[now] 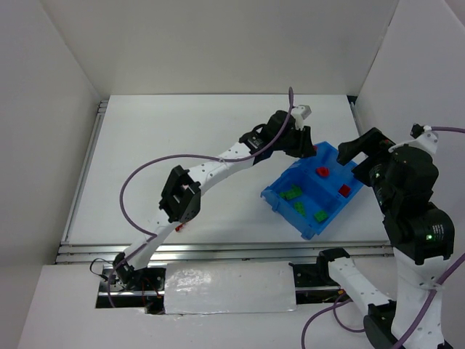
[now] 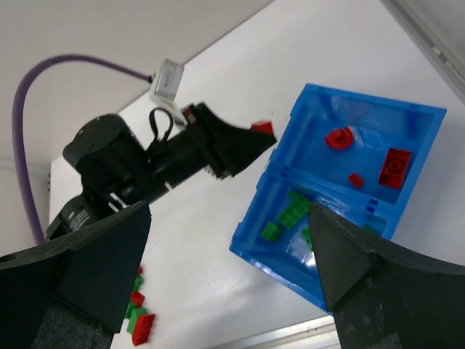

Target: Sort the legos into containers by color

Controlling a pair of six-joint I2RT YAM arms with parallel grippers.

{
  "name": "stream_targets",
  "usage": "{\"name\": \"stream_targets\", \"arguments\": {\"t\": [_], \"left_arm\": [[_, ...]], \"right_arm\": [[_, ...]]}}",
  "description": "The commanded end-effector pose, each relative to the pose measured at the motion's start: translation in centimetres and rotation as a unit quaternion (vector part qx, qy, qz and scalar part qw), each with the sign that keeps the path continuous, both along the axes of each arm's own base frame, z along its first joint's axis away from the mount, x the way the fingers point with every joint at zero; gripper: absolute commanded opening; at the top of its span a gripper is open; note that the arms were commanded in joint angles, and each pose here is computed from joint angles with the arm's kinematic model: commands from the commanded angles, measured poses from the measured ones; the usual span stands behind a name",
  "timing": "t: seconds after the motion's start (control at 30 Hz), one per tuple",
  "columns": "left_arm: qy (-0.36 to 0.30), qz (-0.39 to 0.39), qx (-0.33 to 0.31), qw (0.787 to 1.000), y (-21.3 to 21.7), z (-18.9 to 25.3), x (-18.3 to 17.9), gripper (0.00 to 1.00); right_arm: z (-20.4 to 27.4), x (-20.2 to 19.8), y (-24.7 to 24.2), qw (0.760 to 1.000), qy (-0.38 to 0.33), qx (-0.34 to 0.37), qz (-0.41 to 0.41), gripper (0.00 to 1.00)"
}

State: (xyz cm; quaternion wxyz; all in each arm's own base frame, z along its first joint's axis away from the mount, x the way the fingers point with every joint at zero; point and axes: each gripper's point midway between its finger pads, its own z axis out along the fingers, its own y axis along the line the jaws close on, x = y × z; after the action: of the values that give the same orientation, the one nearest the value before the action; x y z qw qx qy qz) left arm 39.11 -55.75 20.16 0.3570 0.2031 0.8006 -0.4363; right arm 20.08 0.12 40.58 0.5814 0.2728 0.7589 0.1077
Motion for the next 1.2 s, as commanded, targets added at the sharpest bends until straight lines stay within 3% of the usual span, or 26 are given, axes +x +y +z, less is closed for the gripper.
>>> {"name": "stream_targets", "arguments": {"t": [0.0,0.13,0.23,0.3,0.37,0.57,0.7,0.8,0.83,0.87,0.9,0.93,0.97,1.0,1.03,1.1,1.17], "left_arm": [[-0.071,-0.021,-0.123,0.99,-3.9,7.4,-0.5,0.3],[-0.063,-0.015,-0.142,0.988,-5.0,6.4,-0.2,0.42],[-0.052,-0.017,-0.133,0.99,-5.4,4.9,-0.7,0.7],[-0.054,-0.021,-0.133,0.989,-5.8,4.6,-1.0,0.8],[-0.054,-0.027,-0.134,0.989,-6.2,4.6,-1.3,0.96],[-0.079,-0.023,-0.137,0.987,-5.4,7.0,-1.1,1.0],[-0.091,0.013,-0.109,0.99,-2.6,8.9,0.6,0.99],[-0.145,0.106,-0.006,0.984,4.3,11.0,2.9,0.99],[-0.139,0.164,0.056,0.975,7.7,8.4,4.0,0.99],[-0.147,0.194,0.07,0.967,11.4,11.4,3.3,0.99],[-0.139,0.229,0.098,0.959,14.9,11.0,4.1,1.0],[-0.116,0.257,0.149,0.948,18.4,7.9,4.1,0.99],[-0.102,0.275,0.163,0.942,22.0,9.3,2.6,0.99],[-0.061,0.307,0.2,0.929,25.8,6.3,2.5,1.0],[-0.055,0.348,0.209,0.912,29.3,7.5,1.4,0.99],[0.014,0.395,0.269,0.878,35.1,3.6,-1.1,1.0],[0.052,0.432,0.287,0.853,39.2,2.1,-3.8,0.99]], "right_arm": [[0.1,-0.7,0.8,1.0,0.008,0.007,0.023,0.95],[0.1,-0.7,1.6,0.999,0.009,0.012,0.042,0.95],[0.1,-0.4,2.0,0.999,0.009,0.01,0.052,0.95],[0.4,-0.3,2.1,0.999,0.007,0.005,0.054,0.95],[0.4,-0.1,2.2,0.998,0.008,0.0,0.057,0.95],[-0.1,0.4,2.9,0.997,0.008,0.007,0.071,0.94],[-0.4,0.9,3.6,0.996,0.007,0.008,0.09,0.94],[-1.5,1.5,5.1,0.991,0.018,0.013,0.13,0.94],[-2.0,1.7,5.5,0.99,0.023,0.016,0.138,0.94],[-2.9,2.1,6.0,0.989,0.031,0.02,0.146,0.93],[-3.2,2.1,6.6,0.986,0.032,0.026,0.162,0.93],[-3.7,2.2,7.1,0.984,0.036,0.028,0.172,0.93],[-4.7,2.6,7.6,0.982,0.042,0.031,0.182,0.93],[-5.0,2.8,7.9,0.981,0.044,0.031,0.187,0.93],[-5.7,3.2,8.4,0.979,0.051,0.027,0.196,0.93],[-6.3,3.6,9.3,0.975,0.061,0.025,0.211,0.93],[-7.1,4.2,11.1,0.968,0.077,0.015,0.237,0.94]]}}
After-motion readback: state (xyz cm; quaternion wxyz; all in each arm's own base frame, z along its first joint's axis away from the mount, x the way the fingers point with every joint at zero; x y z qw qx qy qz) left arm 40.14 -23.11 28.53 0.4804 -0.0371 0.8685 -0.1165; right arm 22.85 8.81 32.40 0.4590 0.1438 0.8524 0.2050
